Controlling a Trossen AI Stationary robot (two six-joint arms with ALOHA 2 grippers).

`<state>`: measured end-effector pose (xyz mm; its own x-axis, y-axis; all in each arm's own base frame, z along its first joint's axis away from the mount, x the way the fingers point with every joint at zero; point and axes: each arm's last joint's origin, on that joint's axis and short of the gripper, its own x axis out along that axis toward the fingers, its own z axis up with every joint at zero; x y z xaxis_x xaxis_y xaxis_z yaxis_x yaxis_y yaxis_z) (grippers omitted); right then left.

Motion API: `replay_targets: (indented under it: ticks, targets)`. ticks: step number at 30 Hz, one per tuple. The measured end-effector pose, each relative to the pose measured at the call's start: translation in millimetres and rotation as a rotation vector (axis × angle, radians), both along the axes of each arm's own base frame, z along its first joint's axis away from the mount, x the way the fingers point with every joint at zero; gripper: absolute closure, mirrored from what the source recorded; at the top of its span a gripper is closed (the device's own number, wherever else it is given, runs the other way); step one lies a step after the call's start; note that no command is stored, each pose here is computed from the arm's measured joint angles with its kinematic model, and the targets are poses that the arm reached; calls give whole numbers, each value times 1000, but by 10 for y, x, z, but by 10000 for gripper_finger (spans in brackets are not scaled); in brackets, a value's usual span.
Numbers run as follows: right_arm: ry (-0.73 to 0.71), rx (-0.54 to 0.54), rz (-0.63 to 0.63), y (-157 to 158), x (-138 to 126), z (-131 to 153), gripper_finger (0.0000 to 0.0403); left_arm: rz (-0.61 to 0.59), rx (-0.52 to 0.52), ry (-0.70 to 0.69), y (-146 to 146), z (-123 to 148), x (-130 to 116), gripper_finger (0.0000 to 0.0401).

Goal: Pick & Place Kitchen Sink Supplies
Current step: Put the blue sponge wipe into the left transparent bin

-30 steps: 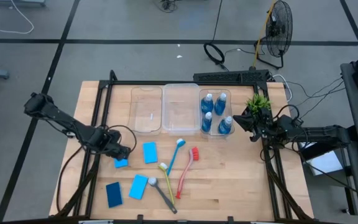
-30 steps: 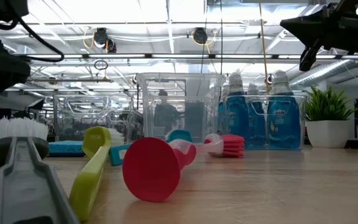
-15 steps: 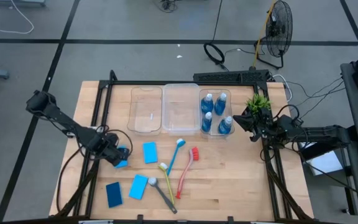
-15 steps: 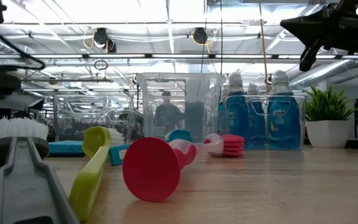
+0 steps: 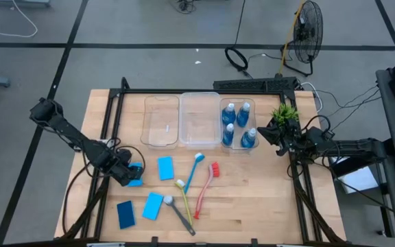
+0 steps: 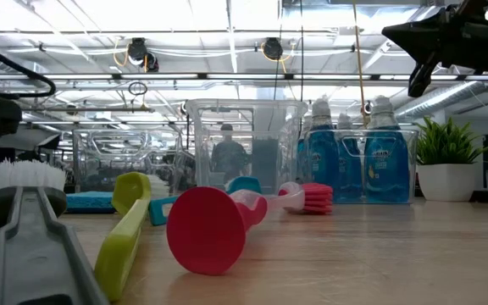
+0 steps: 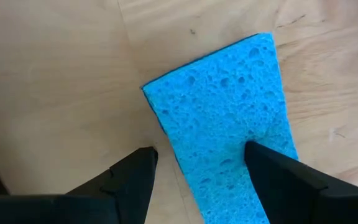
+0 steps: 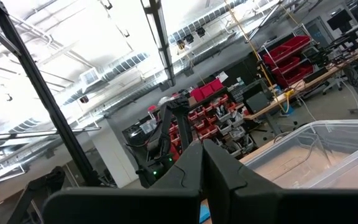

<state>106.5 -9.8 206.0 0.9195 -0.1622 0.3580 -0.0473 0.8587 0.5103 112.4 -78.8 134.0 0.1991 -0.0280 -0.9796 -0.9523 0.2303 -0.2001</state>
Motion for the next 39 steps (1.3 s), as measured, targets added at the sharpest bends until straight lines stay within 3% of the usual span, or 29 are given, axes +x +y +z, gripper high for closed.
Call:
replay_targets:
  ticks: [13, 18, 27, 39]
  targets:
    - [0, 0, 0, 0, 0, 0, 403, 16, 1, -13, -2, -2, 9, 160]
    - [0, 0, 0, 0, 0, 0, 403, 70, 11, -45, 0, -5, 25, 219]
    - [0, 0, 0, 0, 0, 0, 403, 126, 28, -52, 14, -7, 20, 382]
    - [0, 1, 0, 0, 0, 0, 403, 116, -46, 4, -10, -4, 8, 396]
